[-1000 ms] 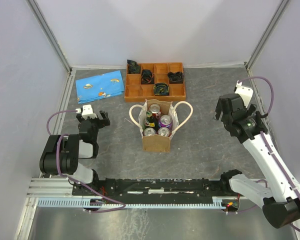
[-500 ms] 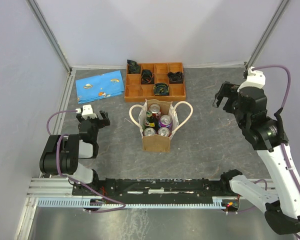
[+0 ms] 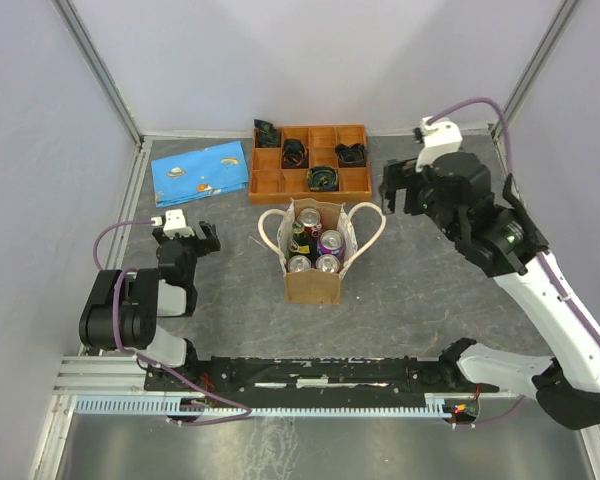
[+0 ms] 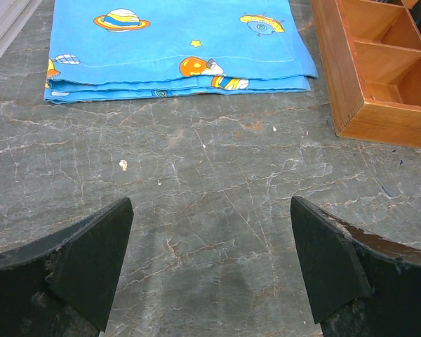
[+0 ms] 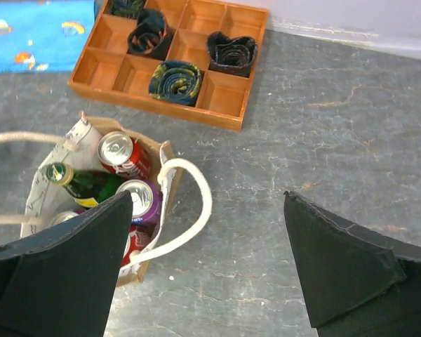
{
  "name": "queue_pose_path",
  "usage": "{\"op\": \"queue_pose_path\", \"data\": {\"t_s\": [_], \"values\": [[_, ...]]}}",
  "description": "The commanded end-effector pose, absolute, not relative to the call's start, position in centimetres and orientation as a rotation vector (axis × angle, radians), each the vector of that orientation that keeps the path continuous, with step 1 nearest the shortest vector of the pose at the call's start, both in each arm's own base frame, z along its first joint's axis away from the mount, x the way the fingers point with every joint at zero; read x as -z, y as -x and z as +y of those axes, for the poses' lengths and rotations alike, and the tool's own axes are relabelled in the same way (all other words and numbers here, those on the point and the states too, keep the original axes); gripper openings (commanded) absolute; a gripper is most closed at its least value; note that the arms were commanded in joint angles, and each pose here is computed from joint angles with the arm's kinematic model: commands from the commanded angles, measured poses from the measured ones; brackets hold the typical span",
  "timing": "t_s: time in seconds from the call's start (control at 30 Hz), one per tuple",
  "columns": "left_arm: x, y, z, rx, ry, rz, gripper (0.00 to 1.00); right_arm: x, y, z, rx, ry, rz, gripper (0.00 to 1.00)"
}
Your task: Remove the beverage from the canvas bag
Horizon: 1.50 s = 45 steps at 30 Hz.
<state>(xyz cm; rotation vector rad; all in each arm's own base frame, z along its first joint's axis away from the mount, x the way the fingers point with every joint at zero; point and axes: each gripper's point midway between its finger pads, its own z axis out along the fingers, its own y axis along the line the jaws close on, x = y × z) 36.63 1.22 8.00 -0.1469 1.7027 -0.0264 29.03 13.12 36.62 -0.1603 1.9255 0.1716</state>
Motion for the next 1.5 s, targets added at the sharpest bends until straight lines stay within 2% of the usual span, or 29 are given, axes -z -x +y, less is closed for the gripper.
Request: {"op": "queue_pose_path", "data": {"t_s": [0.0,0.2,0.33,0.43,0.5,0.6,0.67,0.73,0.87,1.0,1.2,1.4,1.47], "values": [[-9.3,-37.4,1.3,-0.012,0.088,1.662,0.99,-37.0,-27.8,16.5,-0.102,0.358,1.892,0.96],[-9.3,-37.4,1.3,-0.013,0.088,1.662,0.99,-36.2,-27.0,18.2,-0.068,0.404,1.859,0.97],[-9.3,-37.4,1.3,-0.013,0.089,1.659,0.99,-35.5,-26.4,18.6,-0.123,0.418,1.852,0.91],[-9.3,-37.4,1.3,-0.013,0.089,1.661,0.99,-32.9,-26.2,20.1,-0.146,0.506,1.911,0.85],[-9.3,-37.4,1.3,-0.013,0.089,1.661,0.99,-31.1,-25.9,21.6,-0.202,0.566,1.948,0.77],[-9.3,-37.4,1.3,-0.013,0.09,1.66,0.99,-29.0,-25.3,24.4,-0.323,0.651,1.971,0.55],[-9.3,-37.4,1.3,-0.013,0.089,1.661,0.99,-27.6,-25.4,25.7,-0.361,0.681,1.983,0.34],[-9.3,-37.4,1.3,-0.013,0.089,1.661,0.99,-26.3,-25.7,26.6,-0.37,0.701,1.999,0.27],[-9.4,-37.5,1.3,-0.013,0.089,1.659,0.99,-23.9,-26.1,27.6,-0.362,0.738,2.046,0.27],[-9.3,-37.4,1.3,-0.012,0.089,1.66,0.99,-22.1,-25.9,27.8,-0.366,0.743,2.101,0.34],[-9.3,-37.4,1.3,-0.012,0.089,1.661,0.99,-17.6,-23.3,28.4,-0.455,0.817,2.238,0.53],[-9.3,-37.4,1.3,-0.013,0.089,1.66,0.99,-14.0,-21.2,28.3,-0.492,0.893,2.366,0.63],[-9.3,-37.4,1.3,-0.013,0.089,1.661,0.99,-13.7,-20.8,28.2,-0.5,0.909,2.377,0.74]]}}
